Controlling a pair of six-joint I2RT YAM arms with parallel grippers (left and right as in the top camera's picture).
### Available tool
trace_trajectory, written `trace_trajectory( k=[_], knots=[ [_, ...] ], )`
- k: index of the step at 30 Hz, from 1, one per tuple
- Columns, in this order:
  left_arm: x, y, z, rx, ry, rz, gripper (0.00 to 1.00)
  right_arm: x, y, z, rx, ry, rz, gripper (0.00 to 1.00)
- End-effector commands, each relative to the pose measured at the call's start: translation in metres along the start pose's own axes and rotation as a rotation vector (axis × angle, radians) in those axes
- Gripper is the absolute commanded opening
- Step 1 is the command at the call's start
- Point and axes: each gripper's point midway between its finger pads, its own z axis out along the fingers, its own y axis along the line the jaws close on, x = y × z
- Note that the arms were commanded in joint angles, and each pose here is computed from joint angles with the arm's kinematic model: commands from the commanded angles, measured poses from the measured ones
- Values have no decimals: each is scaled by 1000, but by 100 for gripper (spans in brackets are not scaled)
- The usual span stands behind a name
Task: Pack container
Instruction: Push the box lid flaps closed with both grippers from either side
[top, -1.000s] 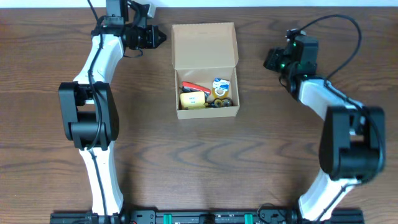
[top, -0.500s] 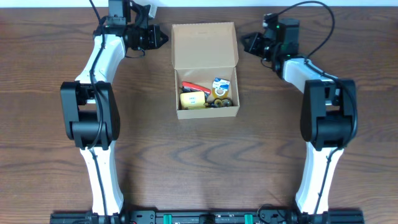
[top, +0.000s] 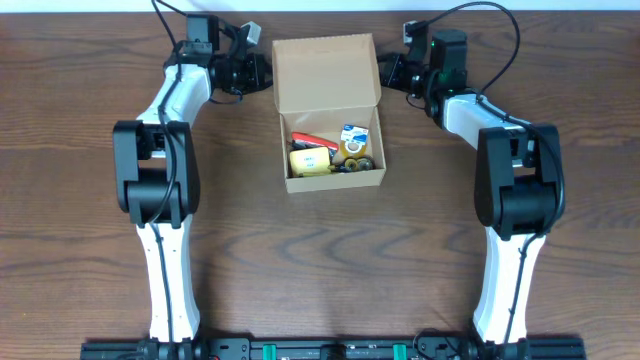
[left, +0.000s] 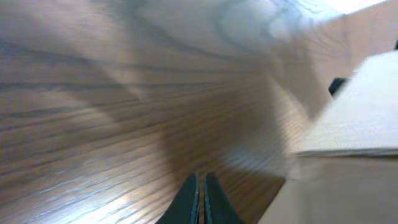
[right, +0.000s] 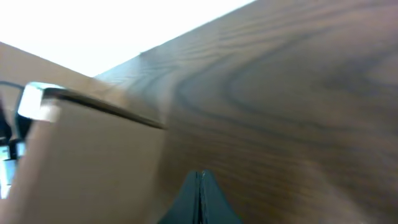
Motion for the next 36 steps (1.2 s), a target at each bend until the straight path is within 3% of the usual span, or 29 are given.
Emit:
trace_trajectory(
  k=[1,14,22,36],
  knots=[
    [-6,-23,-1,75,0,29,5,12,20,9,-97,54,-14,1],
    [-46,-89,-43,230,-35,224,5,-12,74,-15,-376,108,-132,1],
    [-31,-97,-73,66,35,393,6,-20,114,-33,-540,178,-202,1],
    [10,-117,-105,46,172,528,6,26,137,-47,-699,412,-86,2]
  ],
)
